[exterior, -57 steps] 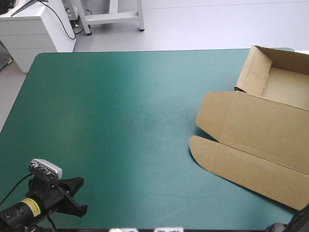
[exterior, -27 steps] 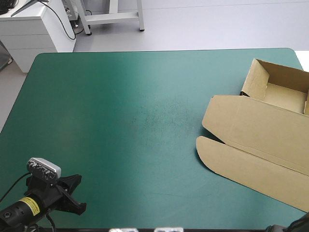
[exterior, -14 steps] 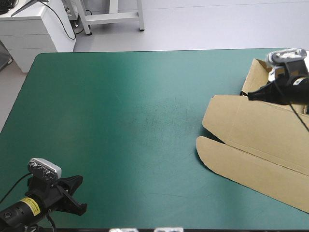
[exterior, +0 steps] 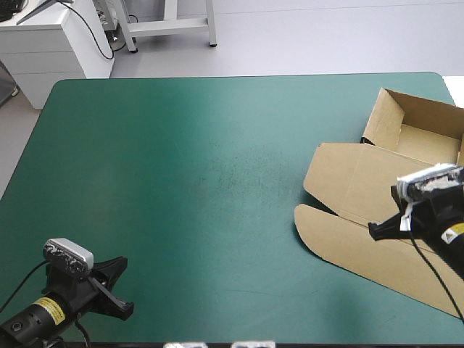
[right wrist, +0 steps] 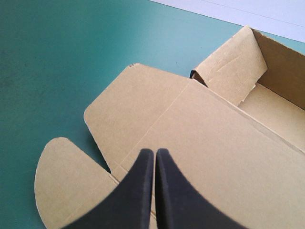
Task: Fold the box
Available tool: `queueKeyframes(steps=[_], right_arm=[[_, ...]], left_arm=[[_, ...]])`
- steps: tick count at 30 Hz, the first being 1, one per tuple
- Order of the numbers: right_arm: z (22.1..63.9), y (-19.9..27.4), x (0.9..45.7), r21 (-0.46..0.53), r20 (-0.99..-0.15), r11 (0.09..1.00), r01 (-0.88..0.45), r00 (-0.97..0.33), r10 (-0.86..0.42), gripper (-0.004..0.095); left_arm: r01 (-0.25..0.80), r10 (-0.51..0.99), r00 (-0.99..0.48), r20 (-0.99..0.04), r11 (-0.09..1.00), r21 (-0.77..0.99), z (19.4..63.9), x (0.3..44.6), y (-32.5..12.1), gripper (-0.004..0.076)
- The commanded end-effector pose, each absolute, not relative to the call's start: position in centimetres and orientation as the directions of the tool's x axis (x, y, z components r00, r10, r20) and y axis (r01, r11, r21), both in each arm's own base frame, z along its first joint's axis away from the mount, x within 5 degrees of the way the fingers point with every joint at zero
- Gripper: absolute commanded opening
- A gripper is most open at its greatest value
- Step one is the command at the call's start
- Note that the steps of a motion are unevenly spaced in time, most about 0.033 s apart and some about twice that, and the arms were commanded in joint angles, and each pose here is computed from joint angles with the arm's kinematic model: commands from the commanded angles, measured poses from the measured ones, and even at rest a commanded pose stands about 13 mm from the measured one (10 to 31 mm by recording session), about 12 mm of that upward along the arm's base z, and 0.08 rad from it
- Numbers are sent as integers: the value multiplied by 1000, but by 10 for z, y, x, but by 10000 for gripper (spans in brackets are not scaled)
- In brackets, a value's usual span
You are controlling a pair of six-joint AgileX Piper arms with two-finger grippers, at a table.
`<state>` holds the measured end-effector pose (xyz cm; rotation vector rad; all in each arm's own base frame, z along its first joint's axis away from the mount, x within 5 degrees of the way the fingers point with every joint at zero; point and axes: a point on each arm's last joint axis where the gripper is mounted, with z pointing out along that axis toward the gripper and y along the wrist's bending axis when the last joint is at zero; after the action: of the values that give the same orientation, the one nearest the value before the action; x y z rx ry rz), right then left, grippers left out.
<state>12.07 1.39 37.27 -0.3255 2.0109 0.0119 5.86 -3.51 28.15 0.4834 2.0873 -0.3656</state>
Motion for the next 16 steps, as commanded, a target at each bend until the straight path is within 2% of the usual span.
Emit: queueKeyframes(steps=[1, 7, 16], right_arm=[[370, 13, 103, -176, -931, 963, -202, -284, -229, -2], [336, 12, 73, -189, -953, 966, -175, -203, -224, -21], [305, 13, 47, -131, -973, 977, -168, -169, -159, -21]], left_arm=[[486, 157, -396, -905, 872, -62, 287, 60, -36, -8], [488, 130, -347, -929, 871, -61, 280, 54, -32, -8], [494, 119, -299, -947, 868, -47, 283, 44, -26, -8]])
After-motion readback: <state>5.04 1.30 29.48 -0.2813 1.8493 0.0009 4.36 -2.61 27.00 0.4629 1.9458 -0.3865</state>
